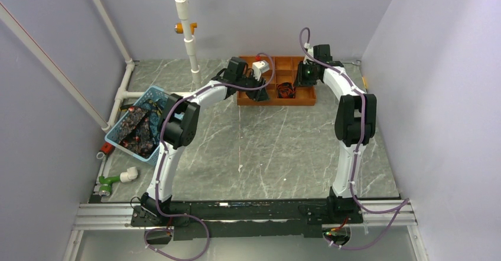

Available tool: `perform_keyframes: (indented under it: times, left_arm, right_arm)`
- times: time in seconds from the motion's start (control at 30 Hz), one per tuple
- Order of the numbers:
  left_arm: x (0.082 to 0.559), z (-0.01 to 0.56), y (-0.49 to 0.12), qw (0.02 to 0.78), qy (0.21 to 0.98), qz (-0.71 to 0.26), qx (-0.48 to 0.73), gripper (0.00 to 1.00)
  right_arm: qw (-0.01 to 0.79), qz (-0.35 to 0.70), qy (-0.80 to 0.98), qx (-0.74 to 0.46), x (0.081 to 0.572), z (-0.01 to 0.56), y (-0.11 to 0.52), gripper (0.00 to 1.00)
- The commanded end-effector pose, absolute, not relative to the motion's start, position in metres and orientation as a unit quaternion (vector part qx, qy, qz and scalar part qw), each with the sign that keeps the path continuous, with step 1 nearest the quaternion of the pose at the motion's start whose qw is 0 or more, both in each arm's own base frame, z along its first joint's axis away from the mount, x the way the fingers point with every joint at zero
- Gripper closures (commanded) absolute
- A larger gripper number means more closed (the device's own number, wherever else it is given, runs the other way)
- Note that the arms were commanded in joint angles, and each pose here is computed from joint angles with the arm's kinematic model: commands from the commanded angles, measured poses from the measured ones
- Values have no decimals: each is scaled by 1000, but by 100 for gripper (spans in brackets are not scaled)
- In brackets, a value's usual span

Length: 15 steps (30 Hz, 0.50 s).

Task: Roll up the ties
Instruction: Reset both arms

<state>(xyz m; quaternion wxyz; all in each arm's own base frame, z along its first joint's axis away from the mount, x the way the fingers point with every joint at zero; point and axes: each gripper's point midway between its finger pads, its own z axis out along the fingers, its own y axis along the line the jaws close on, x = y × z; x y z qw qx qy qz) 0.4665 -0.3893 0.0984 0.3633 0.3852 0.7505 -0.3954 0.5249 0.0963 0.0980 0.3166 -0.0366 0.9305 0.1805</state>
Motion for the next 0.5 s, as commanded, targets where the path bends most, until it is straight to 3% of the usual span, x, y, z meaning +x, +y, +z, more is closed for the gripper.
perform_keyframes:
  times: [0.0,0.13,0.37,0.47]
  left_arm:
    - [467,137,-391,396,724,-398,401,54]
    - [467,135,-389,394,725,-398,400,55]
    - [467,138,-388,397,724,-395,403,54]
    - [467,140,-386,400,725,-390,403,43]
  right_arm:
    - [319,184,928,-47,521,97,99,86]
    - [294,179,938,-46,507,80,95,100]
    - [278,162,946,-46,495,61,89,100]
    - [288,167,942,-46,498,70,91,100]
